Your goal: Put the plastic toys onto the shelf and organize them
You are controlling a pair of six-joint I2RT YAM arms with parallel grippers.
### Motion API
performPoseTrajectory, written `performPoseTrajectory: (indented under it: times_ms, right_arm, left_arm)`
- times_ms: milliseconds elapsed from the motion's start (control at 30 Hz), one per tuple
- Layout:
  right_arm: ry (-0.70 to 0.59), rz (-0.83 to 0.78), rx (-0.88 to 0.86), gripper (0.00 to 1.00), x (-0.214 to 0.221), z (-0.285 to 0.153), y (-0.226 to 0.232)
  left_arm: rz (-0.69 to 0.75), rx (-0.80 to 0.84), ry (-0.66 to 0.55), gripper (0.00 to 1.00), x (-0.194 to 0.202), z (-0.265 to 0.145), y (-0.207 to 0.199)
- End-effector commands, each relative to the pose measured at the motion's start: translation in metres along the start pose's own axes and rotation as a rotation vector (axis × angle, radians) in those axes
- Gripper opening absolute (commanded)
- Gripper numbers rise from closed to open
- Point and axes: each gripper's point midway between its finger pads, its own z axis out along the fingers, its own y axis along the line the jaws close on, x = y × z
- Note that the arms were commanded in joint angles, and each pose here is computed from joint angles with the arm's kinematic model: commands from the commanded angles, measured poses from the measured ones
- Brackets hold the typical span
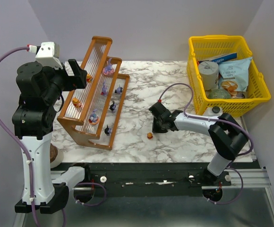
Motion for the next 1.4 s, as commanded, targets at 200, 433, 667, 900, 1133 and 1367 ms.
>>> performPoseTrajectory:
  times_ms: [200,433,667,900,1133,1367]
  right_arm:
    - [0.095,0.029,-0.054,0.01,0.031,0.008,-0.003]
    - [0.127,0.064,-0.035,0.01,0.049,-0.002,-0.017]
    - [0.125,0.056,-0.084,0.01,0.059,-0.011,-0.012]
    - [0.135,0.020,-0.160,0.01,0.068,-0.018,0.007]
    - [0.082,0.010,-0.076,0.01,0.067,-0.030,-0.003]
    - [-0.080,-0.077,-0.054,0.07,0.046,-0.057,-0.015]
  left_arm:
    - [0.001,0.021,-0.006,0.99,-0.002,0.002,-0.004]
    - [0.000,0.026,-0.003,0.99,0.000,0.001,-0.004]
    - [-0.002,0.027,-0.006,0.99,0.001,0.000,-0.005]
    - [-0.005,0.032,-0.004,0.99,0.004,-0.002,-0.005]
    - [-0.013,0.032,-0.002,0.99,0.008,-0.003,-0.005]
    - [-0.016,0.036,-0.003,0.99,0.007,-0.004,-0.006]
